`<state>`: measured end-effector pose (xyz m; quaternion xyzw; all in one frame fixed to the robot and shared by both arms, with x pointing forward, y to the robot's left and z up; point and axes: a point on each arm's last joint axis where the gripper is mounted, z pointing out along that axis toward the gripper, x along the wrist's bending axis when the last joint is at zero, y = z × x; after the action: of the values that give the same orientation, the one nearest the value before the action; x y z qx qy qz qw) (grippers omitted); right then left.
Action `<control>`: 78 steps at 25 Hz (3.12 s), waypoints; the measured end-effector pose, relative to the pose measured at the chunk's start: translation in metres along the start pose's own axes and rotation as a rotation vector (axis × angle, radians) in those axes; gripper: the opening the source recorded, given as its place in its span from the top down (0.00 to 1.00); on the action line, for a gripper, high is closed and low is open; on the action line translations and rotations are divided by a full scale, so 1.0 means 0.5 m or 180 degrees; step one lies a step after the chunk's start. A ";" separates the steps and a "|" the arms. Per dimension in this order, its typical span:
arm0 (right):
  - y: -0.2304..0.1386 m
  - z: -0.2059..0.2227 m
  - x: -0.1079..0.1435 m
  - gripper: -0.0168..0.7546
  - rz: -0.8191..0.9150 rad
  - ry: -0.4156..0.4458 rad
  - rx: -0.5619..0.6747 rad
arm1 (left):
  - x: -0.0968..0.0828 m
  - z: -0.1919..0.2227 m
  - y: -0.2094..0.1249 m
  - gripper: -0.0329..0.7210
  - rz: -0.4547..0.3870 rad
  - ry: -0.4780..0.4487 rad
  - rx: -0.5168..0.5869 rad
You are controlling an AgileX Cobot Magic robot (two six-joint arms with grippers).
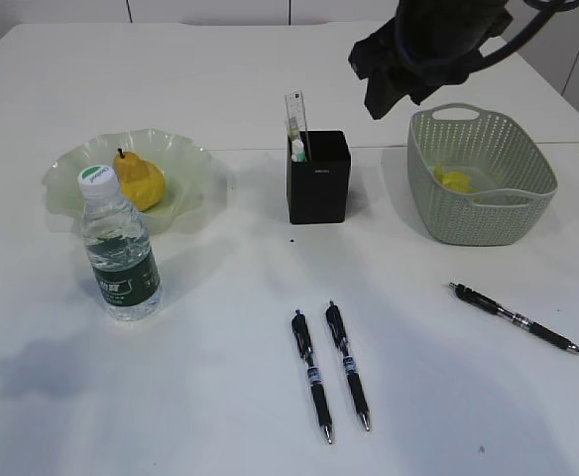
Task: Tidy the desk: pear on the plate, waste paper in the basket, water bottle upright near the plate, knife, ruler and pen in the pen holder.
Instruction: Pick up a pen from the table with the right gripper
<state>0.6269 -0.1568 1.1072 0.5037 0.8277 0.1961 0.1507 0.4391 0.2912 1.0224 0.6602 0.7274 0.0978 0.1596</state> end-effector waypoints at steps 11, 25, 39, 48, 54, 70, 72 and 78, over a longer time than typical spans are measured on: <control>-0.112 0.074 -0.003 0.46 -0.0371 -0.0160 0.0750 | 0.000 0.000 -0.004 0.34 0.0002 0.0008 0.0073; -0.197 0.133 -0.082 0.46 -0.0620 -0.0024 0.1002 | 0.000 0.000 -0.004 0.34 0.0002 0.0008 0.0079; -0.233 0.225 -0.111 0.49 -0.0918 0.0285 0.1355 | 0.000 0.000 -0.004 0.34 0.0002 0.0008 0.0079; -0.252 0.258 -0.141 0.49 -0.0890 0.0295 0.1441 | 0.000 0.000 -0.004 0.34 0.0002 0.0008 0.0079; -0.262 0.288 -0.139 0.49 -0.0908 0.0400 0.1498 | 0.000 0.000 -0.004 0.34 0.0002 0.0008 0.0073; -0.271 0.323 -0.141 0.49 -0.0925 0.0396 0.1484 | 0.000 0.000 -0.004 0.34 0.0002 0.0008 0.0073; -0.273 0.328 -0.141 0.49 -0.0924 0.0403 0.1497 | 0.000 0.000 -0.004 0.34 0.0002 0.0008 0.0073; -0.276 0.337 -0.141 0.49 -0.0923 0.0407 0.1505 | 0.000 0.000 -0.004 0.34 0.0002 0.0008 0.0073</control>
<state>0.6269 -0.2478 0.8973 0.3878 0.9217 0.0054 0.0030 0.4372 0.2912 1.0217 0.6621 0.7284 0.0904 0.1511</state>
